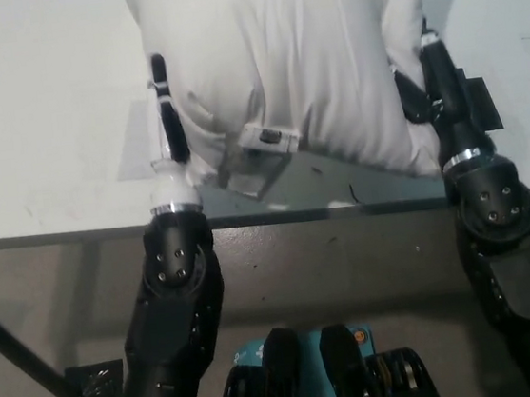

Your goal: The robot uses both hands to lift the pillow and then drops it on the table

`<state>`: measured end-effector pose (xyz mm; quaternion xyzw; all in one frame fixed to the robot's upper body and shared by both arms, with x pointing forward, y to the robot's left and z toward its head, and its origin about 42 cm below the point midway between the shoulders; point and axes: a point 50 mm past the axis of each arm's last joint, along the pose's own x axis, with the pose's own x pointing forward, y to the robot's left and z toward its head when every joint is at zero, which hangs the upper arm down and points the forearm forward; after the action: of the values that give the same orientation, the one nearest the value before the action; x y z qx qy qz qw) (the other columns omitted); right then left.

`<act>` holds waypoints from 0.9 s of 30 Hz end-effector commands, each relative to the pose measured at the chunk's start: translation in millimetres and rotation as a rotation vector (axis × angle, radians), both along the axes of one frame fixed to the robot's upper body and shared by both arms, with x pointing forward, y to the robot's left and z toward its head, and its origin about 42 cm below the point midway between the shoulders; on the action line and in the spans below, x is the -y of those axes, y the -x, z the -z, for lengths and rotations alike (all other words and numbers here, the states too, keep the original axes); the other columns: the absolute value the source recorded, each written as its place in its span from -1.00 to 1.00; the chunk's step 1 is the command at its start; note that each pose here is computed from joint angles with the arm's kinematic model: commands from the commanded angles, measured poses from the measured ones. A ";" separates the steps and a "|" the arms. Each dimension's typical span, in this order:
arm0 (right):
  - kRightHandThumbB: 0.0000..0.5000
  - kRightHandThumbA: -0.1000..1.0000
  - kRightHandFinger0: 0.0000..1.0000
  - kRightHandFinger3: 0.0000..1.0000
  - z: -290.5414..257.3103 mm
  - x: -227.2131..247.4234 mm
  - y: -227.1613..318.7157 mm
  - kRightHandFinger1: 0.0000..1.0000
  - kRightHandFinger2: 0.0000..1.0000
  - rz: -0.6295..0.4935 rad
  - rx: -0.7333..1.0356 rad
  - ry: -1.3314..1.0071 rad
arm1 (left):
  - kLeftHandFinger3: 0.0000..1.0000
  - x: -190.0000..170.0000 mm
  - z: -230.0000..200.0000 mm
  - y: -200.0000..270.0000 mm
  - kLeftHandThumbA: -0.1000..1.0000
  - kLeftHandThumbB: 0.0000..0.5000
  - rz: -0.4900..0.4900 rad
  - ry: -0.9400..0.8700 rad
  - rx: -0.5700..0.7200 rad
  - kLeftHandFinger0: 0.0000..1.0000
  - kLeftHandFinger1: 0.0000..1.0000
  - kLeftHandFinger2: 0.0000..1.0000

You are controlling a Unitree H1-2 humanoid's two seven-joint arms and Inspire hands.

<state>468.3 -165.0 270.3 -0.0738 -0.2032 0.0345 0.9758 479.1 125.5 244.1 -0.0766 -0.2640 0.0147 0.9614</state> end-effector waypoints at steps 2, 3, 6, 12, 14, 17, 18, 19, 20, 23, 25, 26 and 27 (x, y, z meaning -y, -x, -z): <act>0.30 1.00 1.00 1.00 -142.7 -72.0 35.9 1.00 1.00 -0.194 0.425 0.058 | 1.00 77.0 -136.7 26.4 1.00 -0.29 0.146 -0.111 0.399 1.00 1.00 1.00; 0.33 1.00 1.00 1.00 -148.2 -72.0 38.6 1.00 1.00 -0.199 0.437 0.054 | 1.00 77.7 -142.7 28.7 1.00 -0.28 0.147 -0.106 0.415 1.00 1.00 1.00; 0.30 1.00 1.00 1.00 -185.7 -73.0 55.7 1.00 1.00 -0.199 0.559 0.047 | 1.00 78.7 -186.0 48.7 1.00 -0.47 0.168 -0.091 0.564 1.00 1.00 1.00; 0.45 1.00 1.00 1.00 -214.2 -69.4 81.0 1.00 1.00 -0.172 0.664 0.057 | 1.00 76.2 -219.1 70.8 1.00 -0.41 0.114 -0.136 0.649 1.00 1.00 1.00; 0.52 1.00 1.00 1.00 -218.2 -67.5 87.1 1.00 1.00 -0.167 0.679 0.055 | 1.00 76.2 -226.1 76.6 1.00 -0.39 0.106 -0.135 0.667 1.00 1.00 1.00; 0.53 1.00 1.00 1.00 -217.2 -66.5 91.3 1.00 1.00 -0.166 0.680 0.053 | 1.00 75.5 -224.7 78.8 1.00 -0.47 0.104 -0.145 0.669 1.00 1.00 1.00; 0.54 1.00 1.00 1.00 -217.2 -66.5 91.3 1.00 1.00 -0.165 0.679 0.053 | 1.00 75.5 -224.7 78.9 1.00 -0.47 0.103 -0.145 0.669 1.00 1.00 1.00; 0.40 1.00 1.00 1.00 -209.0 -67.1 83.7 1.00 1.00 -0.159 0.654 0.062 | 1.00 72.8 -209.1 67.5 1.00 -0.45 0.078 -0.166 0.639 1.00 1.00 1.00; 0.32 1.00 1.00 1.00 -204.7 -66.8 81.0 1.00 1.00 -0.159 0.634 0.069 | 1.00 71.6 -200.1 60.5 1.00 -0.50 0.067 -0.170 0.623 1.00 1.00 1.00; 0.32 1.00 1.00 1.00 -204.4 -66.8 80.8 1.00 1.00 -0.158 0.632 0.070 | 1.00 71.8 -199.2 59.7 1.00 -0.50 0.063 -0.171 0.624 1.00 1.00 1.00; 0.31 1.00 1.00 1.00 -204.4 -66.9 80.8 1.00 1.00 -0.157 0.631 0.070 | 1.00 71.9 -199.1 59.5 1.00 -0.50 0.062 -0.171 0.624 1.00 1.00 1.00; 0.16 1.00 1.00 1.00 -176.3 -60.7 64.3 1.00 1.00 -0.136 0.527 0.073 | 1.00 63.9 -163.4 38.9 1.00 -0.73 0.027 -0.173 0.518 1.00 1.00 1.00; 0.24 1.00 1.00 1.00 -148.1 -53.8 52.6 1.00 1.00 -0.112 0.431 0.075 | 1.00 56.3 -132.0 25.9 1.00 -0.80 -0.005 -0.174 0.429 1.00 1.00 1.00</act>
<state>409.0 -146.9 443.6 -0.0873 -0.4381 0.0021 0.8947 439.9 104.0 413.6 -0.0578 -0.4935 0.0215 0.8675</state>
